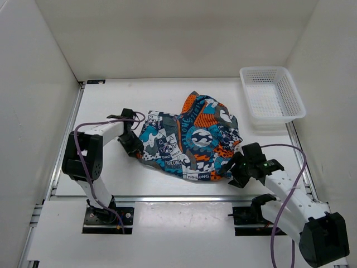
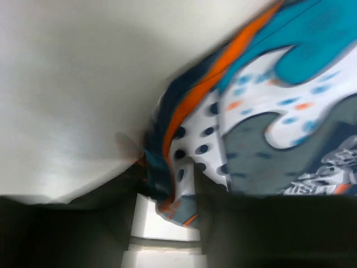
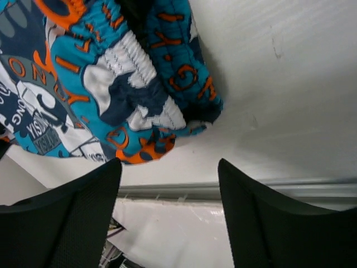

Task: Fold and stack the shorts
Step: Flatten the shorts out

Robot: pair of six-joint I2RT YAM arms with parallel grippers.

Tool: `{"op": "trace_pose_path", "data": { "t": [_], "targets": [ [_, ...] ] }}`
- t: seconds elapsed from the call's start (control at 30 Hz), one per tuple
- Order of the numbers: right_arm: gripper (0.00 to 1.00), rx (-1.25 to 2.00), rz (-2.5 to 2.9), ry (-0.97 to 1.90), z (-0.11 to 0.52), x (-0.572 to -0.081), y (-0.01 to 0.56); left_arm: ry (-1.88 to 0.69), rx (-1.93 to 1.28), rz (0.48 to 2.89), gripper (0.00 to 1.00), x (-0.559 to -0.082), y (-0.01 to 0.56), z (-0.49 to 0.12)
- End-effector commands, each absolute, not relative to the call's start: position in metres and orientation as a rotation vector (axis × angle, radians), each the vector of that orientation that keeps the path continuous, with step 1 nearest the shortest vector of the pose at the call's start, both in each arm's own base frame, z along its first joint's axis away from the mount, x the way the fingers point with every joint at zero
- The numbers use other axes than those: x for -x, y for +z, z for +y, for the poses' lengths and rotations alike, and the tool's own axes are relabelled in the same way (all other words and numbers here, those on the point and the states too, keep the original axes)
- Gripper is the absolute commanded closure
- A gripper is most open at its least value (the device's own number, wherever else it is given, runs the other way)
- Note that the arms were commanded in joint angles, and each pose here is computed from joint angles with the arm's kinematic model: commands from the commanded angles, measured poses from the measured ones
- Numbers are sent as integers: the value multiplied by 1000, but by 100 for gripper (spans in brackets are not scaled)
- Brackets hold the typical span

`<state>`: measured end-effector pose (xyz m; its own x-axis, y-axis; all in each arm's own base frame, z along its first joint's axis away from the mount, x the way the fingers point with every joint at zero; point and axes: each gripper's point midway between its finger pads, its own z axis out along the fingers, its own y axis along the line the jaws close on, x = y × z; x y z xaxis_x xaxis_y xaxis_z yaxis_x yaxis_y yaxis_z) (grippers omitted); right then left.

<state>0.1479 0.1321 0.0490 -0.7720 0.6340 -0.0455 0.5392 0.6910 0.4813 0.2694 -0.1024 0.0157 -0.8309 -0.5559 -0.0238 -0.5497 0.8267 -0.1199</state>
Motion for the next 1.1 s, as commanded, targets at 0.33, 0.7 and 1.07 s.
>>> {"op": "trace_pose_path", "data": {
  "t": [0.33, 0.7, 1.07],
  "targets": [
    [100, -791, 2493, 385, 108, -257, 66, -305, 765, 2752, 90, -346, 77, -119],
    [100, -394, 2095, 475, 119, -426, 336, -480, 628, 2221, 90, -452, 346, -89],
    [100, -404, 2438, 509, 113, -288, 195, -350, 642, 2514, 90, -340, 203, -83]
  ]
}}
